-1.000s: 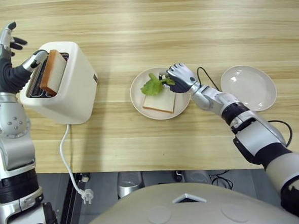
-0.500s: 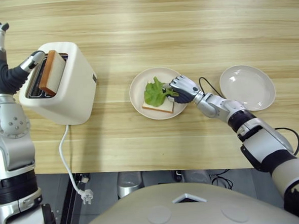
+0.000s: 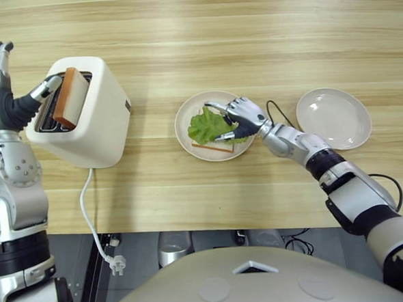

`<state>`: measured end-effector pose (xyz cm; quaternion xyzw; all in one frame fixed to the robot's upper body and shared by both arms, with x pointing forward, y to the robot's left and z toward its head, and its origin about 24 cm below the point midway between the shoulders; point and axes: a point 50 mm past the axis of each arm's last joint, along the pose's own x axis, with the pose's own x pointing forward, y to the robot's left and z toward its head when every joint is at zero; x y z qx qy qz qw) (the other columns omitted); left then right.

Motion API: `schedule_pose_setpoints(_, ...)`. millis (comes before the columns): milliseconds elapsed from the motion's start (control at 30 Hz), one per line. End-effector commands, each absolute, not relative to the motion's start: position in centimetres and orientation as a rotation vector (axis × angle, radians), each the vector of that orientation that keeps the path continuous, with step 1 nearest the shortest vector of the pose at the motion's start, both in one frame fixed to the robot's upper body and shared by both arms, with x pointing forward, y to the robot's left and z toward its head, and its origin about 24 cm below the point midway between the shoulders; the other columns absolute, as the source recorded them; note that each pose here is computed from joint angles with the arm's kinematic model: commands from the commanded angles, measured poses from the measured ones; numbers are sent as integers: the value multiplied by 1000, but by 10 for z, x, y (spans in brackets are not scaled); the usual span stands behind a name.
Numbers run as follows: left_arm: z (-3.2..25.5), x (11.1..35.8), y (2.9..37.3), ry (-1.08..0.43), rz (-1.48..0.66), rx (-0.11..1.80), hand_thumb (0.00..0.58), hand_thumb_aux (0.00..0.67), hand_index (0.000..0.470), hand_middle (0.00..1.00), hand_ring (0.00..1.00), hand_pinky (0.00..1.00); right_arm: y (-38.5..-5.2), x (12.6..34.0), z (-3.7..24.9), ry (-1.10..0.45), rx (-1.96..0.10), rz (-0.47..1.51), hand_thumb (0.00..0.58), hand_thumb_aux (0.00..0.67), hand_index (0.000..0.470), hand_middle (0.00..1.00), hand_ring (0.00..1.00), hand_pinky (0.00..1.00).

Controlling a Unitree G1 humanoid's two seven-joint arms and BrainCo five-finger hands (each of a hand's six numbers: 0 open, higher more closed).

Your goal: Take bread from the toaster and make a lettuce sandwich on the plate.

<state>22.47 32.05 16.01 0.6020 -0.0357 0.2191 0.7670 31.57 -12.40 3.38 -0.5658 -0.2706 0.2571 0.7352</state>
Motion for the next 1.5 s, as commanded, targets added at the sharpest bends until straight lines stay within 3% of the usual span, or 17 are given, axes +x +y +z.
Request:
schedule_pose_setpoints(33,164,221,325,-52,486,1331,0,0,0,0,0,0,-137,320,38,-569,-1267,512,0,0,0,0,0,0)
schedule_pose_setpoints(333,146,218,313,48,397,1373,0,0,0,0,0,0,-153,328,92,-718,-1188,305,0,0,0,0,0,0)
schedule_pose_setpoints(600,135,216,310,141,305,1411,0,0,0,0,0,0,-154,325,96,-721,-1163,268,0,0,0,0,0,0)
schedule_pose_setpoints(633,134,217,309,147,288,1414,422,321,220,0,0,0,-155,325,95,-717,-1159,264,0,0,0,0,0,0)
schedule_pose_setpoints(667,132,218,308,155,269,1418,422,321,220,0,0,0,-155,325,95,-715,-1156,259,0,0,0,0,0,0)
schedule_pose_setpoints(700,131,219,307,161,252,1418,580,670,460,0,0,0,-155,324,94,-713,-1153,256,0,0,0,0,0,0)
schedule_pose_setpoints(1100,133,231,300,104,233,1419,580,670,460,0,0,0,-155,323,87,-687,-1154,246,0,0,0,0,0,0)
schedule_pose_setpoints(1300,160,236,295,-44,323,1395,580,670,460,0,0,0,-150,323,78,-657,-1159,266,0,0,0,0,0,0)
schedule_pose_setpoints(1333,165,236,295,-66,340,1392,580,670,460,118,118,118,-150,323,78,-655,-1159,267,0,0,0,0,0,0)
schedule_pose_setpoints(1367,170,236,296,-87,361,1388,580,670,460,118,118,118,-149,323,77,-653,-1160,267,0,0,0,0,0,0)
schedule_pose_setpoints(1400,176,235,296,-105,387,1389,580,670,460,1000,1000,1000,-149,324,77,-651,-1159,266,0,0,0,0,0,0)
schedule_pose_setpoints(1500,197,232,303,-156,498,1406,580,670,460,1000,1000,1000,-151,324,76,-644,-1153,255,0,0,0,0,0,0)
